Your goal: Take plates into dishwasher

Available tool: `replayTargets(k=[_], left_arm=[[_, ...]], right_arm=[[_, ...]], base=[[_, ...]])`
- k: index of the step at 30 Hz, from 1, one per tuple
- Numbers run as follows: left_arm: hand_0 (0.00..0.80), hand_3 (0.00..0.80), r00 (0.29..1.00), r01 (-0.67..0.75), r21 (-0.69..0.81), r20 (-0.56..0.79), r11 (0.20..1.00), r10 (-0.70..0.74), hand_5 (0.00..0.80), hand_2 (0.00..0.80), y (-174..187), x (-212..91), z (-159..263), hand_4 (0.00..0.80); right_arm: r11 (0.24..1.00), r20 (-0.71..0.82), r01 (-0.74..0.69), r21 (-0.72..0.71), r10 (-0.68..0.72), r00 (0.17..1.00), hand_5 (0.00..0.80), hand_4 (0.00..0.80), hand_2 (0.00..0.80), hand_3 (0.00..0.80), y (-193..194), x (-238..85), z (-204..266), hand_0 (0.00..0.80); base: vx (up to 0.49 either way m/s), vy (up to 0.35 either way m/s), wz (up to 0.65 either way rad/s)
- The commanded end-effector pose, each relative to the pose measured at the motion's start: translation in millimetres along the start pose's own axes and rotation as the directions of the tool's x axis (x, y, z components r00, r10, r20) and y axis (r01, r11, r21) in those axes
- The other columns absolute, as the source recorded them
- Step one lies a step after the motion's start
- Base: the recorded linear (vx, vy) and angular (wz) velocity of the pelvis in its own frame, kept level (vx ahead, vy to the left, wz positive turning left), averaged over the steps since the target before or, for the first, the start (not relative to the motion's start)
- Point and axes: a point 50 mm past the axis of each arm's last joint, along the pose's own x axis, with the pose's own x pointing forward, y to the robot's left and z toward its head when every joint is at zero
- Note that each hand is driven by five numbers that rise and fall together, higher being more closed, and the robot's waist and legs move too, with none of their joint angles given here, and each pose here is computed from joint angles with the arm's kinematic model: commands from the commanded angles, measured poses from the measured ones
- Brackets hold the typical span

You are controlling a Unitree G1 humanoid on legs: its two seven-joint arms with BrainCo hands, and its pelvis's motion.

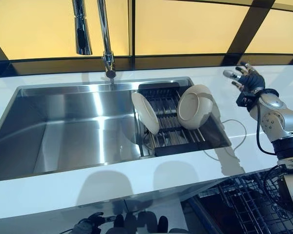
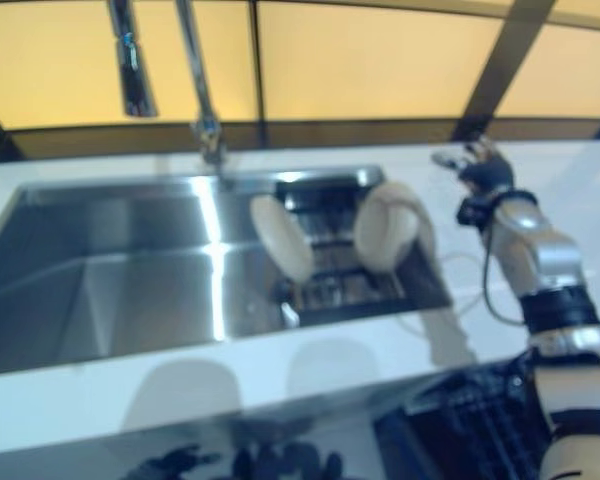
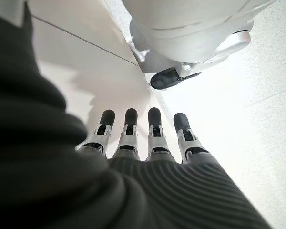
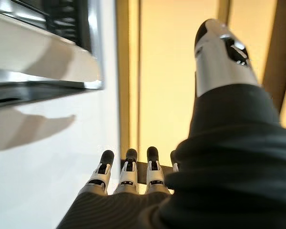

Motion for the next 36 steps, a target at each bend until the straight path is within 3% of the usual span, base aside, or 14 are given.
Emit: replayTargets(k=[1,36], left_arm=[[0.0,0.0,0.999,-0.03,0.066,-0.016,0.997,0.032,0.0,0.0,17.5,-0.9,1.9,0.0],[0.0,0.0,1.0,-0.021,0.116,0.012,0.993,0.02,0.0,0.0,20.0,-0.1,16.5,0.0]], right_arm=[[0.999,0.047,-0.038,-0.013,0.038,0.998,0.0,0.0,0.0,0.0,-1.2,1.5,30.3,0.0],[0.996,-0.152,-0.09,0.023,0.093,0.984,0.0,0.0,0.0,0.0,25.7,15.7,12.1,0.0]], base=[[0.0,0.0,0.0],[0.0,0.0,0.0]])
